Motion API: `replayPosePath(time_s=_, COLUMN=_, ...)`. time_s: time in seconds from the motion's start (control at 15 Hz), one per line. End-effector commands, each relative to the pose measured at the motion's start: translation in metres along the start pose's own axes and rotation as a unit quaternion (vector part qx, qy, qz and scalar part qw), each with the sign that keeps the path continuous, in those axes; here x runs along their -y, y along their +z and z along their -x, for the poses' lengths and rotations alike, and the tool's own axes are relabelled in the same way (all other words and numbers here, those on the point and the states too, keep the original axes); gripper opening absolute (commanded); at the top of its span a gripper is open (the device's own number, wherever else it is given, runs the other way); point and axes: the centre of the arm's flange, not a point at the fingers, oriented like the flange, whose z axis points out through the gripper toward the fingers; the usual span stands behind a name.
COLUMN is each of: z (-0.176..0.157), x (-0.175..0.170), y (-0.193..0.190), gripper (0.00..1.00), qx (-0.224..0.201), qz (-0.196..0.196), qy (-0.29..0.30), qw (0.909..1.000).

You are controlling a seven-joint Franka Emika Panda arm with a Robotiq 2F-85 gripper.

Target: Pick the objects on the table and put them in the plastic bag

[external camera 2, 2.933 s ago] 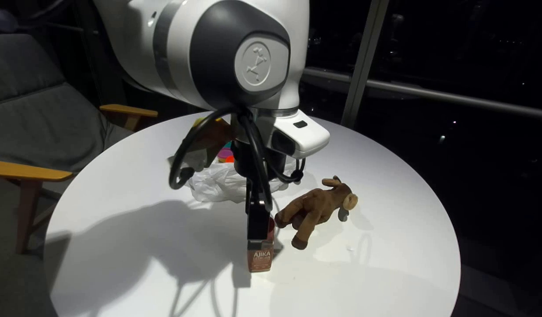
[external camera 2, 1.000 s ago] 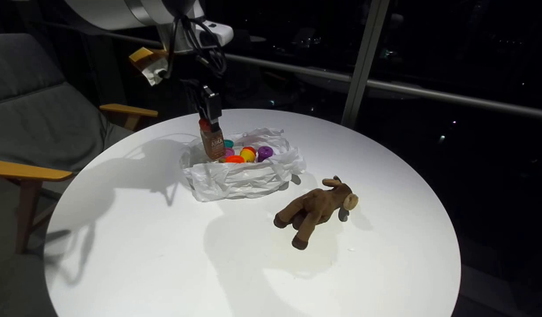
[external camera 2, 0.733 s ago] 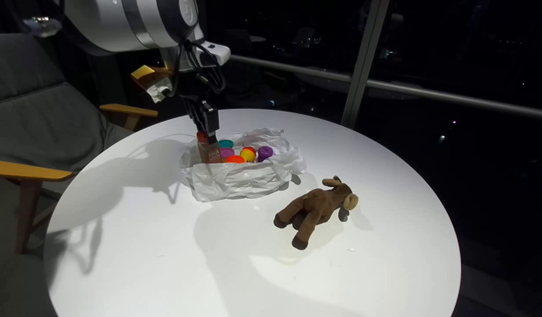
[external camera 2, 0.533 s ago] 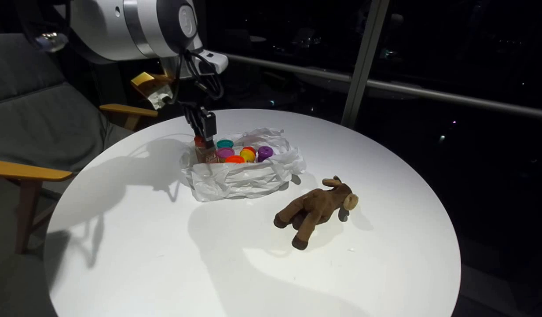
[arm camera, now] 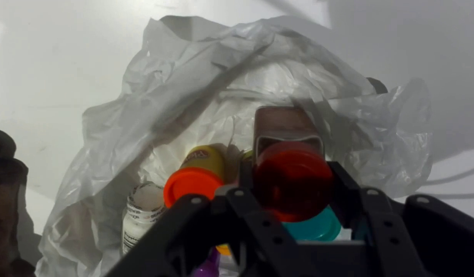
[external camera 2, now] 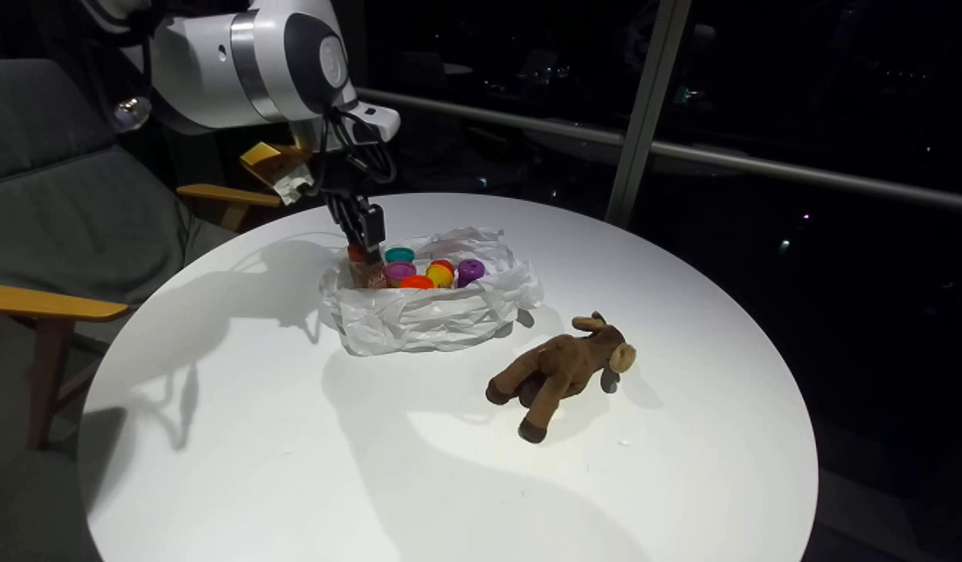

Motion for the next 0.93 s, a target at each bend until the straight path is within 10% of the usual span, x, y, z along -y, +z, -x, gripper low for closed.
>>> replayPosePath(time_s=0.0, z=-0.019, x=0.011, y=-0.004, gripper=0.76, qx=-0.009, qz=0.008, qy=-0.014, qw=0.9998)
replayPosePath(time_s=0.27, z=-0.035, x=-0.016, y=-0.042, gripper=1.00, qx=0.001, qz=0.026, qy=-0.001, qw=0.9997)
replayPosePath(time_s=0.87, z=-0.111, x=-0.192, y=-0.048, gripper=1.00, qx=-0.004, qz=0.067, qy=0.097, qw=0.9930)
